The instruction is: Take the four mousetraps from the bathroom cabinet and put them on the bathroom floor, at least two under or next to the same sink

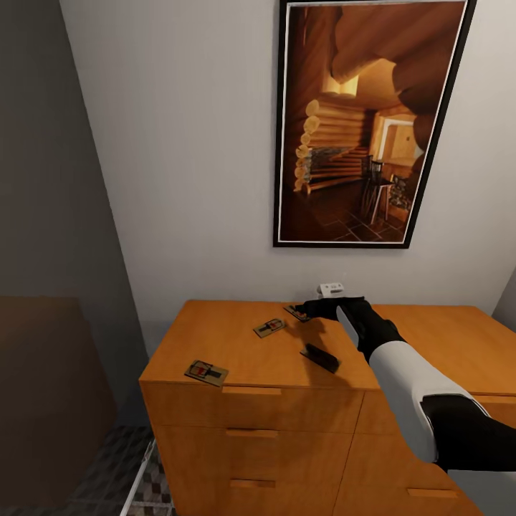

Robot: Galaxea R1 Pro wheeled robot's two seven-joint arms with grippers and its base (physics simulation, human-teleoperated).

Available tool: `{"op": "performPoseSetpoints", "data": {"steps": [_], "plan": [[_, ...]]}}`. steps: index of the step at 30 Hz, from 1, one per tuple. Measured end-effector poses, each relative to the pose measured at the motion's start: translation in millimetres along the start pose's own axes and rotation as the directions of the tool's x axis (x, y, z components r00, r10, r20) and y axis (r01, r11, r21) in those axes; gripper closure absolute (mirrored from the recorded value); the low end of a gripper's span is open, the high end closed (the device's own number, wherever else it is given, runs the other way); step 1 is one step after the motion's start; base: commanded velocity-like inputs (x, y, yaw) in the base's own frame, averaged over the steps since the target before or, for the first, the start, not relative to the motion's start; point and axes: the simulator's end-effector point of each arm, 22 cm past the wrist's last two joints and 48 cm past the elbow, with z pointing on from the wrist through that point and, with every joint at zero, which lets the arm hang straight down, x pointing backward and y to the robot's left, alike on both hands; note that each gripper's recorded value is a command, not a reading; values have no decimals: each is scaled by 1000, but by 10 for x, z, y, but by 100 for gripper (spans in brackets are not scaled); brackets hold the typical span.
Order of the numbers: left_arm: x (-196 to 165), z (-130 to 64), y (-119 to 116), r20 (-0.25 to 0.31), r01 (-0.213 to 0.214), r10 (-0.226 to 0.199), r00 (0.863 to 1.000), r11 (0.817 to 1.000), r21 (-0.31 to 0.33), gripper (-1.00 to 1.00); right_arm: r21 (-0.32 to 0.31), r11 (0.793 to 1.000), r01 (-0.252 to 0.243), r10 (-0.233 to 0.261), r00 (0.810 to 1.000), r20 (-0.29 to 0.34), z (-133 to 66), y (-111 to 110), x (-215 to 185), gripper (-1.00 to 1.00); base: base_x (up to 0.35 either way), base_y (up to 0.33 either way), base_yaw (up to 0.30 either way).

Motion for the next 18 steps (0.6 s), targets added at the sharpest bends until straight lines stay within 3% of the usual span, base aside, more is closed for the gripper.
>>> {"op": "performPoseSetpoints", "data": {"steps": [18], "plan": [[0,0,0,0,0,0,1000,1000,0,-100,-1,1000,-3,3,1000,-11,15,0,55,-100,27,0,0]]}}
